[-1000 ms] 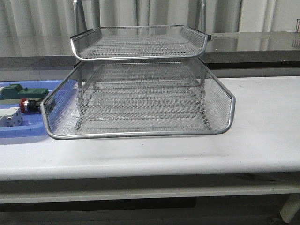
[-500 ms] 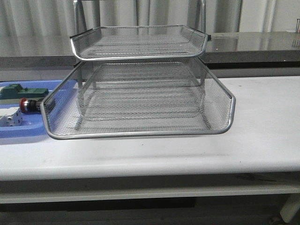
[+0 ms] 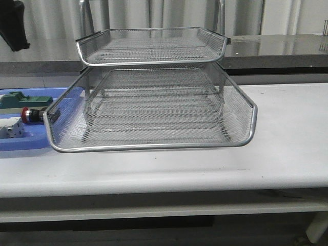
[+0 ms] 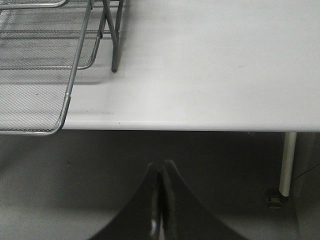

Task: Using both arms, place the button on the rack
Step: 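Lower the left gripper to the tray and grasp the red push button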

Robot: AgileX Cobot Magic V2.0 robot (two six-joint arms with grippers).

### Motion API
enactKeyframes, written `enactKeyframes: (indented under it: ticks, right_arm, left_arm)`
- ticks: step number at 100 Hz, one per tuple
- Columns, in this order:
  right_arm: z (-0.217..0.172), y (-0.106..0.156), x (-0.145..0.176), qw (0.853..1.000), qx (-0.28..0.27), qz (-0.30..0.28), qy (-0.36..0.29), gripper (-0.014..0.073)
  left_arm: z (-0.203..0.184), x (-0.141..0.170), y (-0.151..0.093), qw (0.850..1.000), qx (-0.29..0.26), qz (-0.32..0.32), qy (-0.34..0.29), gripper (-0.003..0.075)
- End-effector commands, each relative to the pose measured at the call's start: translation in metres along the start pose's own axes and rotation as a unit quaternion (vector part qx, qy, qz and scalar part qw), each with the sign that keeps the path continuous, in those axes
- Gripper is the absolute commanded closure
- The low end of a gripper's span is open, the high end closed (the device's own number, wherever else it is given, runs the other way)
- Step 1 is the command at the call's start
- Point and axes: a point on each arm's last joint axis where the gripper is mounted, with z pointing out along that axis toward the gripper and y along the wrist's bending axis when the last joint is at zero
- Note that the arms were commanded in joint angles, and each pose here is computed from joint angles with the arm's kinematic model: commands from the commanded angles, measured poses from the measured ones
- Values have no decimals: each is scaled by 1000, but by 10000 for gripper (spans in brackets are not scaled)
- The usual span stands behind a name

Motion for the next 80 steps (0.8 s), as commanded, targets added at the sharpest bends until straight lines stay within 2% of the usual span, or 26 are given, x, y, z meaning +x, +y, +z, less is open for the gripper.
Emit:
enactKeyframes:
  ticks: [1,25,80]
  right_arm:
    - [-7,0,-13,999,3,-4,-43,666]
    - [-7,0,-12,999,3,-4,-42,666]
    - [-7,0,-11,999,4,-4,-38,666]
  left_arm:
    - [-11,-13,11,999,-32,10,-25,52]
    - [31,-27,19,997,-27,71,-11,52]
    - [88,-36,23,991,-39,130,-21,52]
